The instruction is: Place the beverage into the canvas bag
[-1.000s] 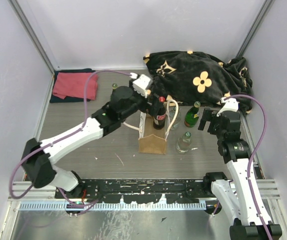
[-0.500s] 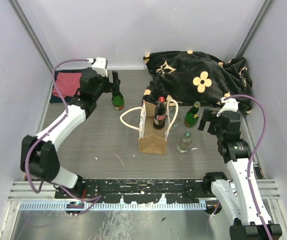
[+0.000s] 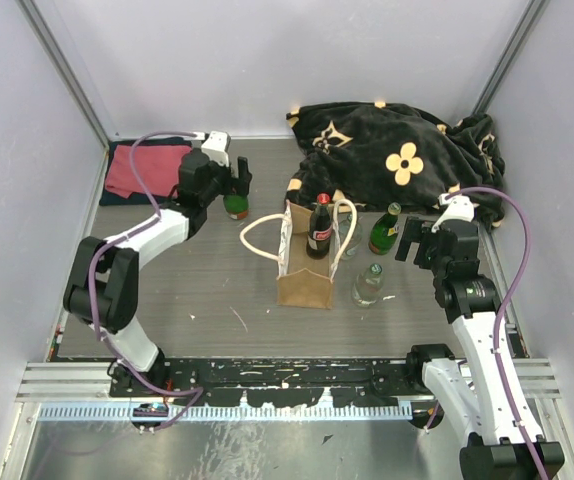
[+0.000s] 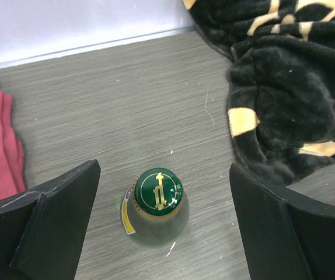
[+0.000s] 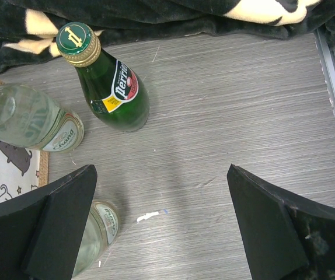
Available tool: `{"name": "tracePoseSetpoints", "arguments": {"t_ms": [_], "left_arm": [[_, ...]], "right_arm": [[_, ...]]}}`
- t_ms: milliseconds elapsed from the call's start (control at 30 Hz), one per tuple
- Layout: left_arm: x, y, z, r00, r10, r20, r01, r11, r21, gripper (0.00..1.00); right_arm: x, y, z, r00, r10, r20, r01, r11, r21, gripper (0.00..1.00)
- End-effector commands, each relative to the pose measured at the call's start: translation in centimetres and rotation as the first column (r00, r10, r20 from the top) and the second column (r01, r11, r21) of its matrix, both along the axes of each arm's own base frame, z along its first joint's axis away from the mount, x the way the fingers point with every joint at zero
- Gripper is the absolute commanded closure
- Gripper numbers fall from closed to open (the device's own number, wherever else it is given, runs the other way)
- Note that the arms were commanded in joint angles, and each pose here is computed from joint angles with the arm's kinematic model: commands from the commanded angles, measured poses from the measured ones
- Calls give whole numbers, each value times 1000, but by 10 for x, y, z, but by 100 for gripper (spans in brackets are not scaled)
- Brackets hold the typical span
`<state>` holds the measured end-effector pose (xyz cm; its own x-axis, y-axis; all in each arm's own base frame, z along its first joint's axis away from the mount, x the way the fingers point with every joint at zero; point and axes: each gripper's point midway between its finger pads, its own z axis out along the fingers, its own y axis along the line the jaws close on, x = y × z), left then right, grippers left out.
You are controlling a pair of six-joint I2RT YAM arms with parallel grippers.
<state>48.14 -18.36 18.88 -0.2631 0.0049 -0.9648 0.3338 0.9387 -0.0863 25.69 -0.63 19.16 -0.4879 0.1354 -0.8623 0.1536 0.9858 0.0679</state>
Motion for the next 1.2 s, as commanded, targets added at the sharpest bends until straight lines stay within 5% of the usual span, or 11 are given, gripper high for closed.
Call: {"name": "tracePoseSetpoints", "arguments": {"t_ms": [0, 233, 500, 533, 867, 1167], "left_arm": [[14, -3, -15, 999, -2, 50, 1, 1000, 4, 0], [31, -6, -33, 998, 13, 60, -13, 1000, 7, 15], [32, -7, -21, 995, 16, 101, -13, 1000, -26, 96], [30, -7, -17, 995, 12, 104, -10, 1000, -27, 100], [2, -11, 96, 975, -60, 212, 73, 996, -56, 100], [-60, -33, 206, 947, -209, 242, 249, 958, -145, 100]], "right_arm": [[8, -1, 17, 999, 2, 52, -1, 1000, -10, 0], [9, 1, 12, 999, -3, 48, 3, 1000, 18, 0], [8, 2, 12, 999, -7, 44, 6, 1000, 26, 0], [8, 2, 12, 999, -9, 46, 7, 1000, 29, 0], [5, 5, 18, 998, -9, 61, 6, 999, 52, 0], [5, 6, 25, 997, -5, 78, 1, 998, 61, 0]]}}
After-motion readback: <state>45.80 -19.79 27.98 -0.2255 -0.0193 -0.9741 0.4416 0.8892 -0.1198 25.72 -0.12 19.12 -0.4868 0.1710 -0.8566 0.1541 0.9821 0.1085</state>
